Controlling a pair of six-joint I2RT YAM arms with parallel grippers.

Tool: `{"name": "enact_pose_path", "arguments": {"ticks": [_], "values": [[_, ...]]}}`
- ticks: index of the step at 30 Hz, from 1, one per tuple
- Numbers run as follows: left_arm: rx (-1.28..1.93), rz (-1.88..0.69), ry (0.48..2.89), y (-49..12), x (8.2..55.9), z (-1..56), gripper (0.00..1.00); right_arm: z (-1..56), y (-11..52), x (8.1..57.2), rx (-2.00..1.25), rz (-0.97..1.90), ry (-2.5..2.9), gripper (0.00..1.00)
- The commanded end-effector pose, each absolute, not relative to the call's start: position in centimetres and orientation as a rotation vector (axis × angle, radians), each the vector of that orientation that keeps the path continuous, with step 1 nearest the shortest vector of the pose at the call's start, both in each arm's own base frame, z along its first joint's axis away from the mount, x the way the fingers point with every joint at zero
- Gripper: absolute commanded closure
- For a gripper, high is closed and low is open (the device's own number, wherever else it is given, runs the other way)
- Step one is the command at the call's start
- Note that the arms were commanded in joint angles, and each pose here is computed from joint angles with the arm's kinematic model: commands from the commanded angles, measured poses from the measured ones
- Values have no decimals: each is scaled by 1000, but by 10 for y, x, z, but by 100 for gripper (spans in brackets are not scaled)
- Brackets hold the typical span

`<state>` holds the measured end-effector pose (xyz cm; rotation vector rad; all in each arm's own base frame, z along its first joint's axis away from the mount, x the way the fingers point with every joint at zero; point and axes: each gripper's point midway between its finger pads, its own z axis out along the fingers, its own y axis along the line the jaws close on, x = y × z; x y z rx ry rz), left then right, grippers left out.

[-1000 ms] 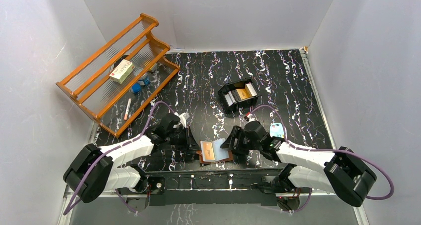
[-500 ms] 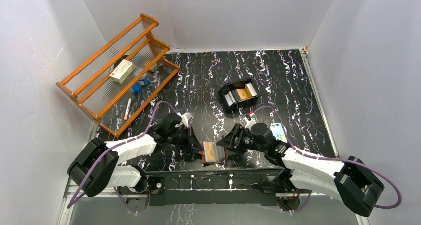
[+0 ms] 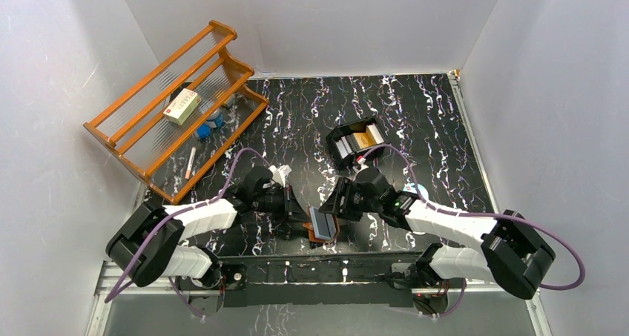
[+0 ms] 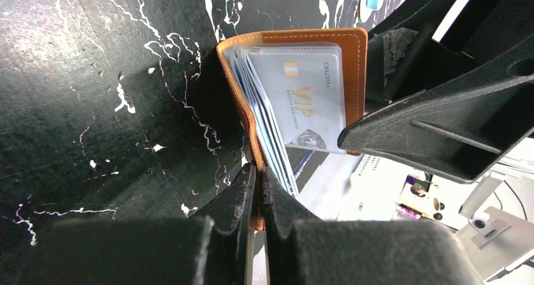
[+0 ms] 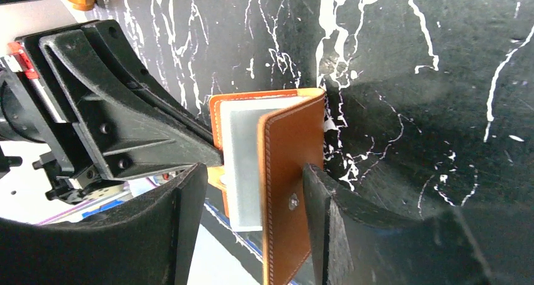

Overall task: Put the credit cards into the card holder
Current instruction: Close the card holder at the center of the board.

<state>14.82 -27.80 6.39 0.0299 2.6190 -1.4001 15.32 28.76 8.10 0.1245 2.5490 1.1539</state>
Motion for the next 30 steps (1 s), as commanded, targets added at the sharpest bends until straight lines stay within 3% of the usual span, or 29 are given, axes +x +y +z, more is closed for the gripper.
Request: {"name": "enact_pose_path", "arguments": {"ticks": [1,10,16,20,24,30], "values": [[112,-1518,2558,-291,148,85,100,89,287,159,59,1069,2533,33],[179,-1629,2467,-302,150,104,95,81,297,149,-41,974,2601,37],[221,-1683,2458,-307,146,101,95,77,298,147,-46,961,2614,33],[252,-1713,2422,-308,144,103,96,74,293,149,-37,898,2620,38],[297,-1727,2384,-307,141,99,95,78,292,151,-38,891,2606,53],[362,-1755,2355,-307,136,88,87,80,291,153,-46,852,2599,80]]}}
